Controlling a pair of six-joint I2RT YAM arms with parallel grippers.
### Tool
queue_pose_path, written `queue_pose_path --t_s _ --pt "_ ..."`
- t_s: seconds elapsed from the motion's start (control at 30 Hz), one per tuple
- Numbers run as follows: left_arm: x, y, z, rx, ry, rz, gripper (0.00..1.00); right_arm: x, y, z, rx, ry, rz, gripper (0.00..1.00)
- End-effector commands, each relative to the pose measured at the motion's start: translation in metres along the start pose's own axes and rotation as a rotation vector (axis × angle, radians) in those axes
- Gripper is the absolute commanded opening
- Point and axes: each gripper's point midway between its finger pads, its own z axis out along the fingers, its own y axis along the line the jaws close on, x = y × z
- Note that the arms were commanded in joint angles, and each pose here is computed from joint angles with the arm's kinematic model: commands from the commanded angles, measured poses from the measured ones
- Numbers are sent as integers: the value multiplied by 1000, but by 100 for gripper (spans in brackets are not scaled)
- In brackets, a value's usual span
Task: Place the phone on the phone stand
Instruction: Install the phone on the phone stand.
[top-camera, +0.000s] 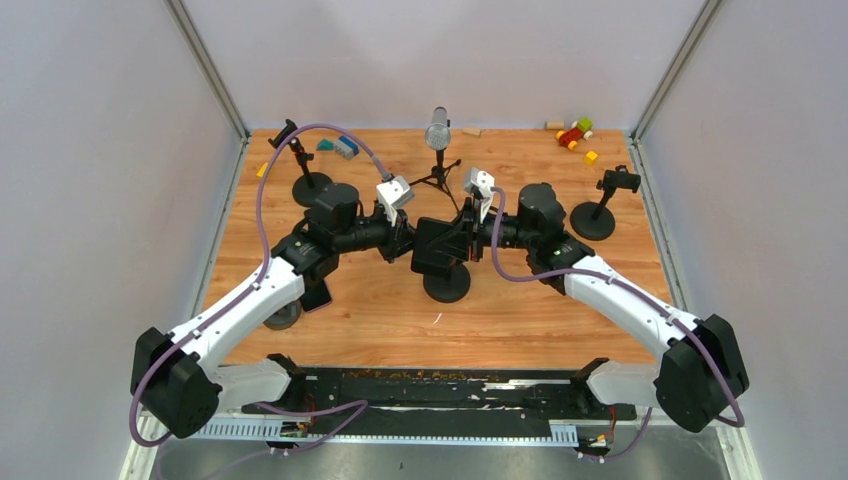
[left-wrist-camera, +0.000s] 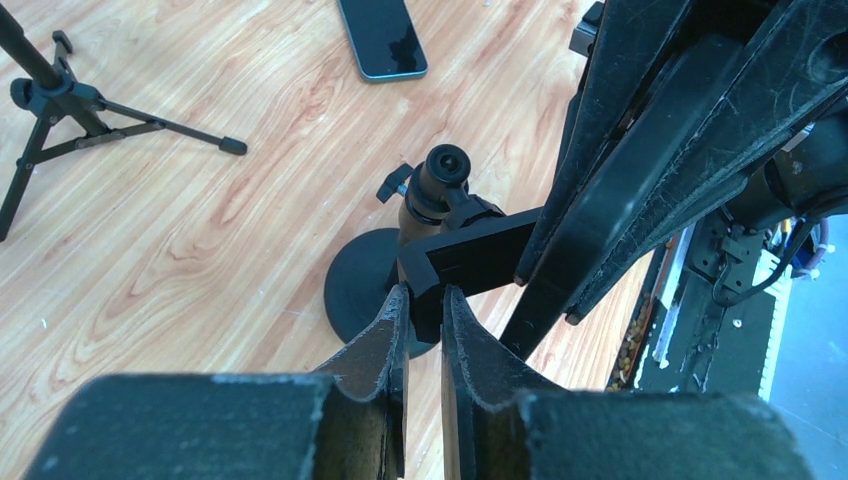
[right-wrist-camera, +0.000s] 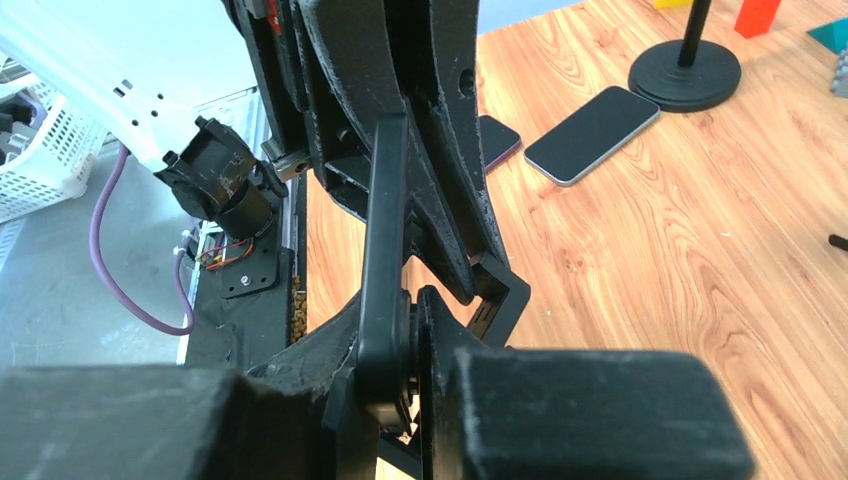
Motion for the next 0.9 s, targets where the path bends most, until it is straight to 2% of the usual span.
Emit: queue_pose_path --t_s 0.0,0.33,0.87 --pt "19 17 1 -67 67 -40 0 -7 -24 -13 164 1 45 0" --pt "21 20 5 -72 81 -43 0 -3 -43 -19 308 20 148 0" --pt "18 21 5 -77 80 -35 0 7 -66 -35 476 69 179 0"
